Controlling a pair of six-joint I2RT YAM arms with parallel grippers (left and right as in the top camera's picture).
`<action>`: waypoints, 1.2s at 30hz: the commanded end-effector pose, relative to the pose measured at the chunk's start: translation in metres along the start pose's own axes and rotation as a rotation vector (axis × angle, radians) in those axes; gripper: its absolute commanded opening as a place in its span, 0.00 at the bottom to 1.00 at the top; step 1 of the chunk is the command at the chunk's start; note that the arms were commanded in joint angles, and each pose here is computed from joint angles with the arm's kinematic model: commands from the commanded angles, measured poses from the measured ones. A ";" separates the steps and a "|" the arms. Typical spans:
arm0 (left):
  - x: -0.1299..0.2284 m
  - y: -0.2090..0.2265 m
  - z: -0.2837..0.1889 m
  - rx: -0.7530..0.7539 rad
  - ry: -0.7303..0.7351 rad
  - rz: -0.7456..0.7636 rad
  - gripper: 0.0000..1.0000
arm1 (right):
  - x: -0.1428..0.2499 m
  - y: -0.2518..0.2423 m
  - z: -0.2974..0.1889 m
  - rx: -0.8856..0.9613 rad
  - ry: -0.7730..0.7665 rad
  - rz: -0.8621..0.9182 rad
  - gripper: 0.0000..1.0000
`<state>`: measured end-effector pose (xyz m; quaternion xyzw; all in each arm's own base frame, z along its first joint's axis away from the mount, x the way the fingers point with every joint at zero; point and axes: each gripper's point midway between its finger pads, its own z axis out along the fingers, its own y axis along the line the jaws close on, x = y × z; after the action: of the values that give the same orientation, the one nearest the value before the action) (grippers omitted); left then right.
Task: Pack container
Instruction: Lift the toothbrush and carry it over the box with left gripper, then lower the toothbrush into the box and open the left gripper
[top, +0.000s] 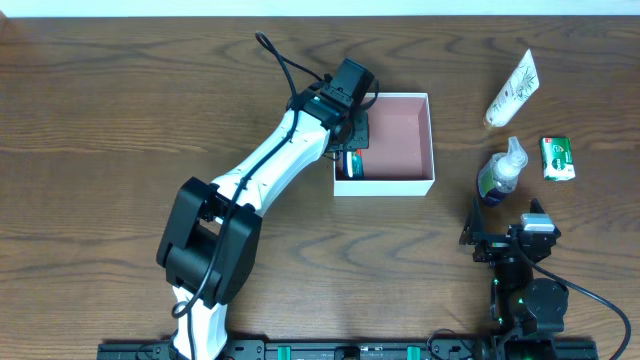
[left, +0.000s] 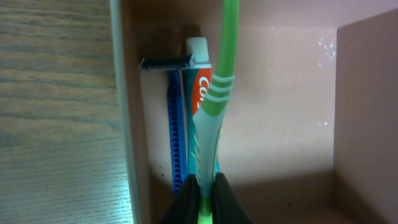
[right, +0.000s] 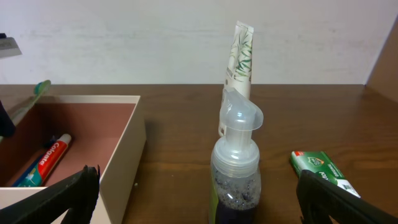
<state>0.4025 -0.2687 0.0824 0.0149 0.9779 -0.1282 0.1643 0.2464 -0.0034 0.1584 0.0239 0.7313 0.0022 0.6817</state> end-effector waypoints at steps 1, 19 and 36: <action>0.006 -0.006 0.001 -0.006 0.004 0.040 0.07 | 0.001 0.001 0.000 -0.006 0.001 -0.015 0.99; 0.019 0.000 0.003 -0.068 0.032 0.057 0.07 | 0.001 0.001 0.000 -0.006 0.001 -0.015 0.99; 0.029 0.007 0.006 -0.096 0.074 0.017 0.11 | 0.001 0.001 0.000 -0.006 0.001 -0.015 0.99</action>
<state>0.3779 -0.2678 0.0740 0.0256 0.9864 -0.0896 0.1357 0.2464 -0.0034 0.1584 0.0240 0.7313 0.0023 0.6817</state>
